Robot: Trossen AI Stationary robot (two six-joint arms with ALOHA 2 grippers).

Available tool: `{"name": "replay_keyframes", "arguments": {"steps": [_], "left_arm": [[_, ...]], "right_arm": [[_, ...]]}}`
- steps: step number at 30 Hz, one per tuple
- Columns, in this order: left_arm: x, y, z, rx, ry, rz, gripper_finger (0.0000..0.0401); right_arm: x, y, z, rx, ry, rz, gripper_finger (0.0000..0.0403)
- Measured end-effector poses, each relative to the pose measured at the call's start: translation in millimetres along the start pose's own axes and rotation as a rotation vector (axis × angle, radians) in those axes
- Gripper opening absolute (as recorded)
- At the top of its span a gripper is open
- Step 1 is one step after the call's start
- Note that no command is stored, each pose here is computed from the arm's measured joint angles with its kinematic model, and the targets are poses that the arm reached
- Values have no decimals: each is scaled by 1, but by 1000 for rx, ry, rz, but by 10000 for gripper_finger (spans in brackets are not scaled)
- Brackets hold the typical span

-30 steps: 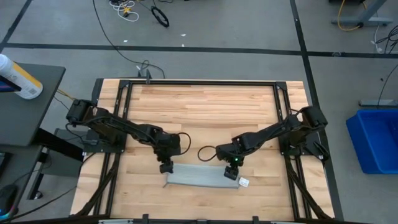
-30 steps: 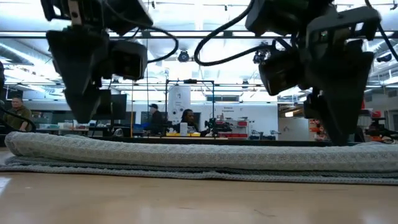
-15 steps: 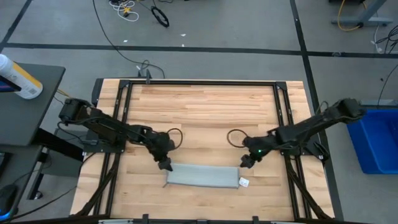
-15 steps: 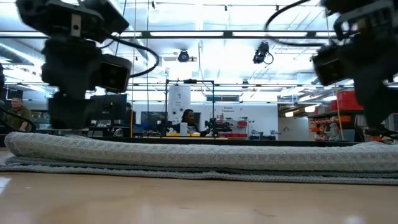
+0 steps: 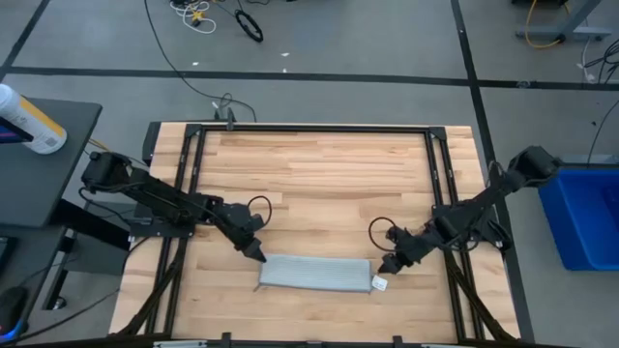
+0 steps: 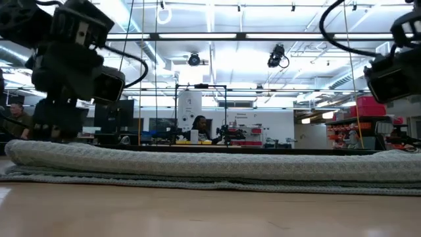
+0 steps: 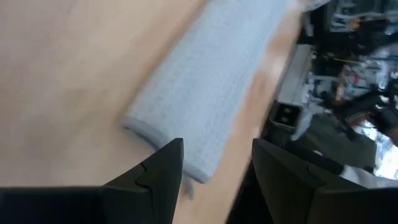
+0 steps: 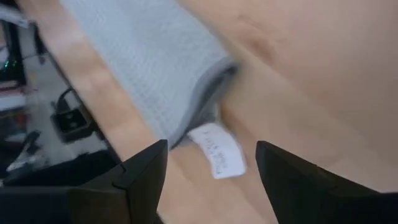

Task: Fold microfiber towels
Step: Fold the gray microfiber towel

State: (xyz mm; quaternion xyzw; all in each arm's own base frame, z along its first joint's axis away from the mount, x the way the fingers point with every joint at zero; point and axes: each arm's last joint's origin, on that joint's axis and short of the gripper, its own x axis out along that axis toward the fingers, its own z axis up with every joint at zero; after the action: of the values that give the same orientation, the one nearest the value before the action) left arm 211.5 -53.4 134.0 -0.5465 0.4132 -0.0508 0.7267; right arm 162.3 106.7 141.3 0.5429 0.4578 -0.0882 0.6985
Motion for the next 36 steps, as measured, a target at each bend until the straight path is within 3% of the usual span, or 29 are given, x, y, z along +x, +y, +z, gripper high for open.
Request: {"name": "replay_keyframes", "arguments": {"steps": [6, 8, 12, 13, 17, 22, 28, 36], "left_arm": [[3, -12, -4, 32, -23, -90, 181], [3, -16, -5, 41, -42, -115, 145], [4, -17, -7, 44, -69, -96, 27], [5, -16, -8, 39, -68, -83, 16], [10, -7, -10, 27, -16, -25, 5], [22, -4, -9, 36, 50, -76, 3], [39, 8, -5, -15, 81, -4, 2], [53, 14, 2, -14, 125, 13, 1]], "right_arm": [[10, 0, -7, 28, -20, 4, 256], [11, 0, -9, 32, -25, 3, 256], [12, 0, -12, 36, -33, 1, 248], [12, 0, -12, 36, -38, 2, 246], [12, 0, -12, 40, -51, 2, 241], [12, -1, -12, 41, -53, 1, 243], [12, 1, -12, 45, -53, 14, 240], [12, 4, -12, 73, -49, 49, 245]]}}
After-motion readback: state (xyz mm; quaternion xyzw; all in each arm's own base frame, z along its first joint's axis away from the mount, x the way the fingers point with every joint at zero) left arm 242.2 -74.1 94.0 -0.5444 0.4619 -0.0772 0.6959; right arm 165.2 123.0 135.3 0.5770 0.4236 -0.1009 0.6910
